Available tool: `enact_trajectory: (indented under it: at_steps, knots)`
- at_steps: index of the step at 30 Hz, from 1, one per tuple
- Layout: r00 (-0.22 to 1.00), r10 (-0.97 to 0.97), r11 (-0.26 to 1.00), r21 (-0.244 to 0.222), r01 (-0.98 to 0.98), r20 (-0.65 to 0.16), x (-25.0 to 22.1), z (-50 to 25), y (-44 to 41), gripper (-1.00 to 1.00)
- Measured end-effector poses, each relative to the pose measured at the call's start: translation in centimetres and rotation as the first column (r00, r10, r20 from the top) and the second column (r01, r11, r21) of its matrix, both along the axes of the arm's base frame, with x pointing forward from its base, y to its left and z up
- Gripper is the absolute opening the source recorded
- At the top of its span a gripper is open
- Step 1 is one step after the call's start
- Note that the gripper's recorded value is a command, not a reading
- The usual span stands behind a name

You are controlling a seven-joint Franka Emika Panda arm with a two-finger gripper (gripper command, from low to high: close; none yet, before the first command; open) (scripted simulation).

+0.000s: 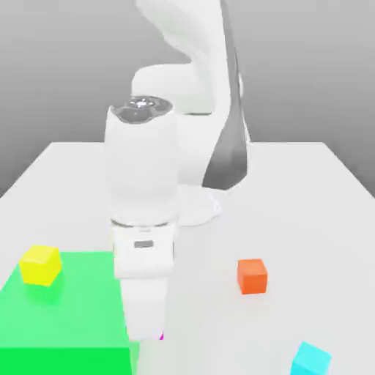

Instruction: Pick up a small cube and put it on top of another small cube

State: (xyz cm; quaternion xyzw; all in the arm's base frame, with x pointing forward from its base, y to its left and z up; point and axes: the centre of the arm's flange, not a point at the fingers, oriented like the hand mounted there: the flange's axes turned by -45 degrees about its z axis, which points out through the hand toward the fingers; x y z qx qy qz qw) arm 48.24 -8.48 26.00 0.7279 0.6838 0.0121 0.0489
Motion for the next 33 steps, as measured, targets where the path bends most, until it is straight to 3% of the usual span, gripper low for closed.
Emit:
enact_trajectory:
  at_steps: [7,14,20,24,25,33]
  knots:
    - [0.912,-0.41,0.912,-0.002,0.41,0.007,-2.8,4.2,-7.1,-1.0]
    - [0.678,-0.735,0.677,0.039,0.735,-0.013,-6.5,7.4,-12.4,-1.0]
    - [0.411,-0.908,0.408,0.056,0.911,-0.08,-10.3,7.6,-16.1,-1.0]
    - [0.382,-0.92,0.378,0.059,0.924,-0.091,-10.5,3.5,-16.4,-1.0]
    - [0.379,-0.921,0.375,0.057,0.925,-0.089,-10.7,2.3,-16.4,1.0]
    - [0.379,-0.921,0.375,0.058,0.925,-0.089,-10.6,2.8,-16.4,1.0]
